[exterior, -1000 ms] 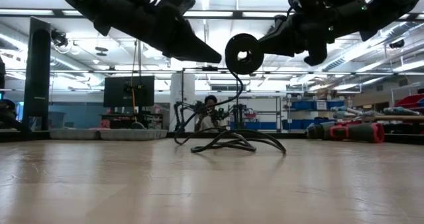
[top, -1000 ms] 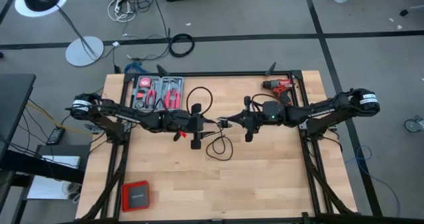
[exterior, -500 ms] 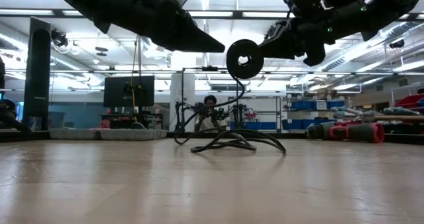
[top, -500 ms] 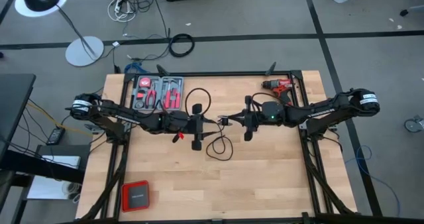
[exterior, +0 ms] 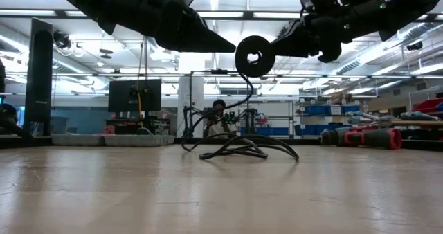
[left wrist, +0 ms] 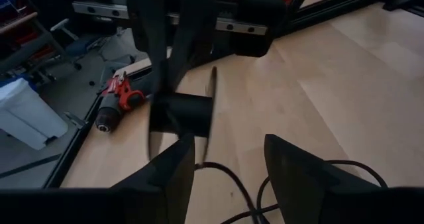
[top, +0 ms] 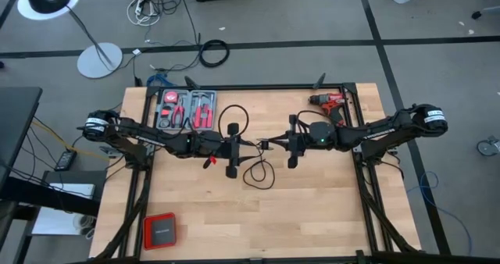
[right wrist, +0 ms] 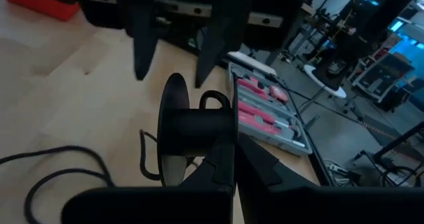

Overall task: Coil cords
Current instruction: Coil the black wire on the spool

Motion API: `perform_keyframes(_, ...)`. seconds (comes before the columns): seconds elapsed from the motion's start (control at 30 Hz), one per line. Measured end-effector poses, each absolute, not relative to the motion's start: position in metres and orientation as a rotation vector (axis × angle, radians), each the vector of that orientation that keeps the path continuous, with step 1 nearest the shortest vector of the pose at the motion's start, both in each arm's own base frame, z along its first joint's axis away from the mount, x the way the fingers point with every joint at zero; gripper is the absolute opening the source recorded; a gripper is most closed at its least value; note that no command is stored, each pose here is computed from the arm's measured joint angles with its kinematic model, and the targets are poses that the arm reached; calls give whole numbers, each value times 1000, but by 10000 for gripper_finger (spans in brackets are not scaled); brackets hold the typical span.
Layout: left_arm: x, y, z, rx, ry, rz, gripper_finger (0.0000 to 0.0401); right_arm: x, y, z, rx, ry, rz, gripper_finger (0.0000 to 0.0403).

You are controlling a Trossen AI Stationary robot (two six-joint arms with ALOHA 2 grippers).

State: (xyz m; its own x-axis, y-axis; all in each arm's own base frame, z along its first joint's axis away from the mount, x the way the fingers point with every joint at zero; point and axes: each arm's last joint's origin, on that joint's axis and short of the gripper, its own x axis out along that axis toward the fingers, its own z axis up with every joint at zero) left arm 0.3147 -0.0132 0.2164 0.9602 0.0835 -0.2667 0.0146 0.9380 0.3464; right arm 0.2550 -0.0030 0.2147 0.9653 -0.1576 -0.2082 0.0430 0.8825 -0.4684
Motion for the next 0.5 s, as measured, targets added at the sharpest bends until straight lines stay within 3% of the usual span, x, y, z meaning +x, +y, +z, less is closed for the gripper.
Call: perform_keyframes(0.5,315,-12,218,416,270,67,186,257,-1,224,-421,146,-120,0)
